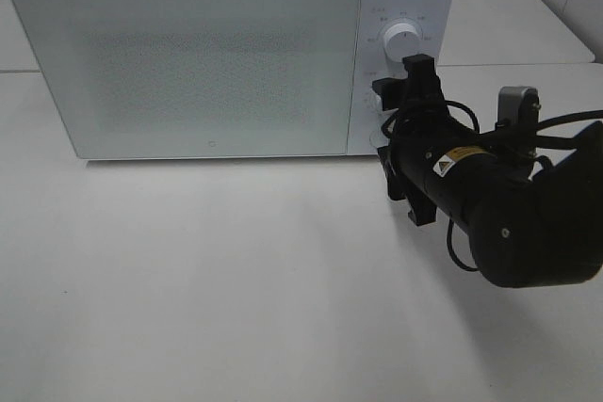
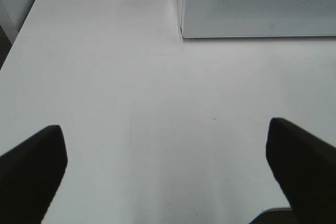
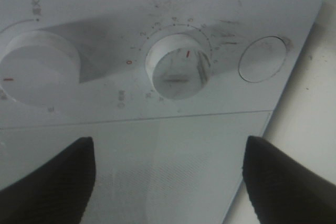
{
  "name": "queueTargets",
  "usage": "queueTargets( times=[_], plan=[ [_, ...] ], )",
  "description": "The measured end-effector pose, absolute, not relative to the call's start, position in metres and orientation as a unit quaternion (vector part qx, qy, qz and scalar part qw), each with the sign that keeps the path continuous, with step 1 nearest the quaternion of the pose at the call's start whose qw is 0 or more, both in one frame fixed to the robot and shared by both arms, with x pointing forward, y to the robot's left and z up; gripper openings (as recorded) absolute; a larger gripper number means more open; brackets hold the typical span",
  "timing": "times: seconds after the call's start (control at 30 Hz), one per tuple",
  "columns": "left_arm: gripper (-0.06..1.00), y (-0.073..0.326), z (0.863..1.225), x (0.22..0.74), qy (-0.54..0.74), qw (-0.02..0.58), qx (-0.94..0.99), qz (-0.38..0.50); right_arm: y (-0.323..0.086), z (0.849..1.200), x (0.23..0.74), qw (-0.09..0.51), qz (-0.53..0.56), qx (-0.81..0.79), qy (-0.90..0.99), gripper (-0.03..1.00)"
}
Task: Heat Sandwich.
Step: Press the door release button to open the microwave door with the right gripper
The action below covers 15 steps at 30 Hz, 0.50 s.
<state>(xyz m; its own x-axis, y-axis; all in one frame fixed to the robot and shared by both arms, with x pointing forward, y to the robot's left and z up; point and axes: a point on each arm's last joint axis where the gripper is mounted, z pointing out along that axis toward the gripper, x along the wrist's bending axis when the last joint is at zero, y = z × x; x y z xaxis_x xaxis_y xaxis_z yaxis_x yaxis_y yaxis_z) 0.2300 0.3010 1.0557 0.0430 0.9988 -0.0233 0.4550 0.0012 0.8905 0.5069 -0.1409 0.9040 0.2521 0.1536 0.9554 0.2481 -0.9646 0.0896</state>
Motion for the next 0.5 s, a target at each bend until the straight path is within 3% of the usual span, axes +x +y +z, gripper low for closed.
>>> queueTargets(
  times=[0.5],
  plan=[
    [0.98, 0.301, 1.056, 0.23, 0.594, 0.384, 0.612, 0.354, -0.15, 0.923, 0.478, 0.041, -0.517, -0.79, -0.328, 0.76]
  ],
)
